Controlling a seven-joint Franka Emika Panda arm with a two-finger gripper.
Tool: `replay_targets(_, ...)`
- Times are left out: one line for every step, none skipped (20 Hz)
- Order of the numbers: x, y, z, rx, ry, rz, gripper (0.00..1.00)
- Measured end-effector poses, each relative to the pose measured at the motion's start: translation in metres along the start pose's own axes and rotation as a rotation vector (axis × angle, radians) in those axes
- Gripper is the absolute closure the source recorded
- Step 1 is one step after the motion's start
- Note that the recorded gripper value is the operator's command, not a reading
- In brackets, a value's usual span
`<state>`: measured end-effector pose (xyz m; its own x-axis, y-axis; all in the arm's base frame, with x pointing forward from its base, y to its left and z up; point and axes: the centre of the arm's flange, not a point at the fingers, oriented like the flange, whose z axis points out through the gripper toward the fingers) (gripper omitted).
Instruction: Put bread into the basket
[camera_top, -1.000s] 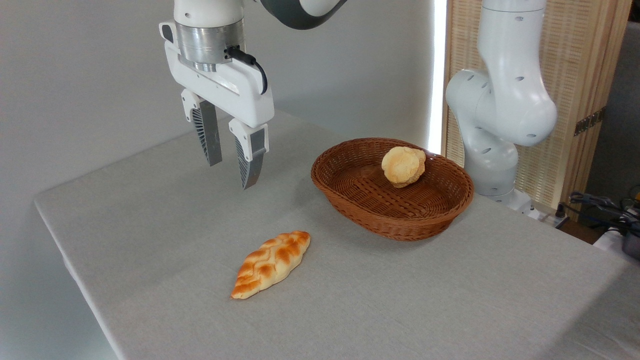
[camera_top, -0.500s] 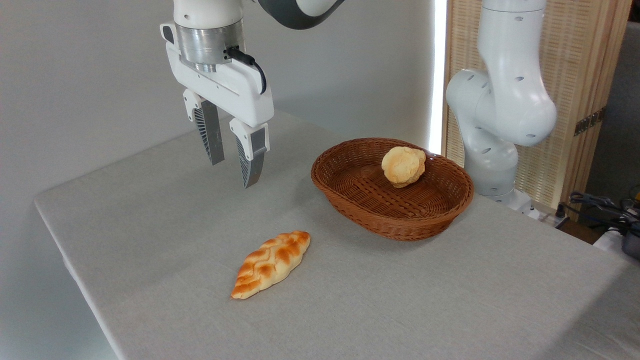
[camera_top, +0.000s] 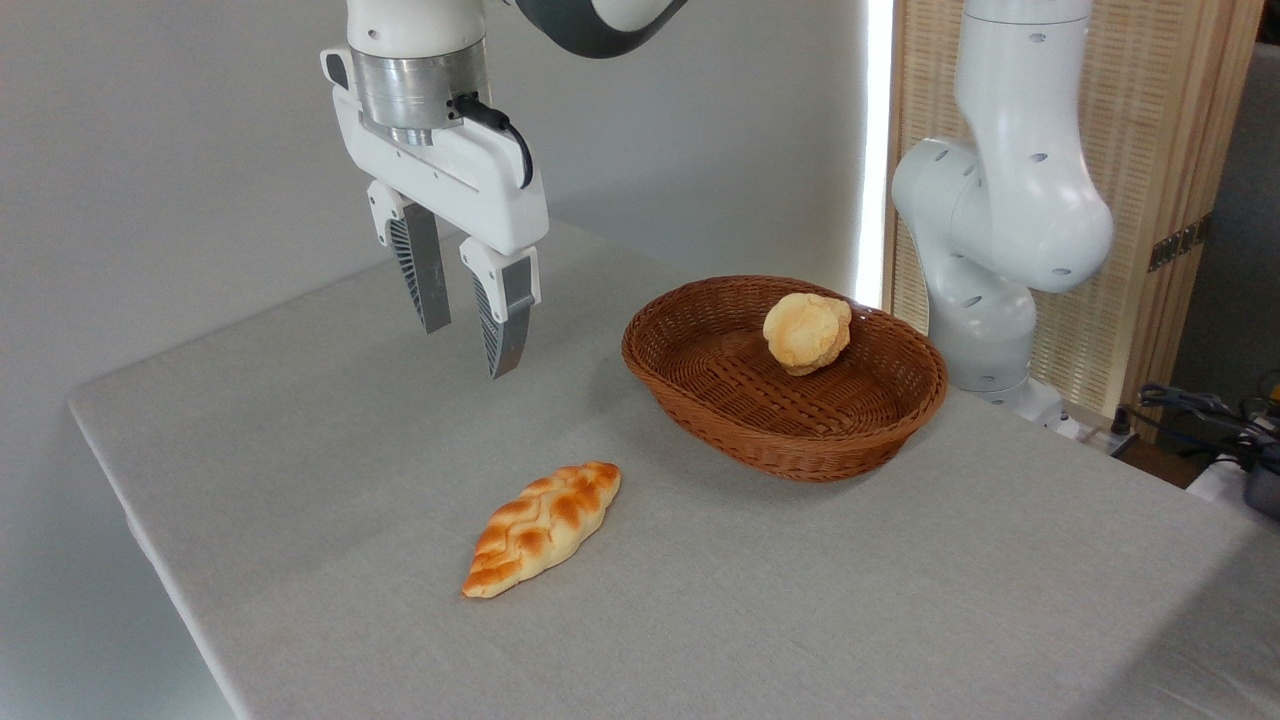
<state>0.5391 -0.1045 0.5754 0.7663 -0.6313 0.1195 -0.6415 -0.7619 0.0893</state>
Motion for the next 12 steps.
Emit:
replay_targets(0.000,-0.001,0.000,0.006,-0.004,0.002,0.00)
replay_targets(0.000,-0.001,0.000,0.010,-0.007,0.003,0.00)
replay_targets(0.000,0.000,0.001,0.011,-0.008,0.005,0.00)
replay_targets(0.001,0.002,0.001,0.012,-0.010,0.011,0.00)
replay_targets(0.003,0.005,0.002,0.012,-0.012,0.017,0.00)
replay_targets(0.005,0.008,0.003,0.011,-0.014,0.024,0.00)
replay_targets(0.006,0.010,0.004,0.011,-0.015,0.027,0.00)
replay_targets(0.006,0.010,0.004,0.011,-0.016,0.028,0.00)
replay_targets(0.006,0.010,0.005,0.011,-0.016,0.027,0.00)
replay_targets(0.006,0.010,0.005,0.010,-0.017,0.027,0.00)
replay_targets(0.007,0.009,0.006,0.010,-0.018,0.027,0.00)
replay_targets(0.007,0.009,0.006,0.010,-0.019,0.027,0.00)
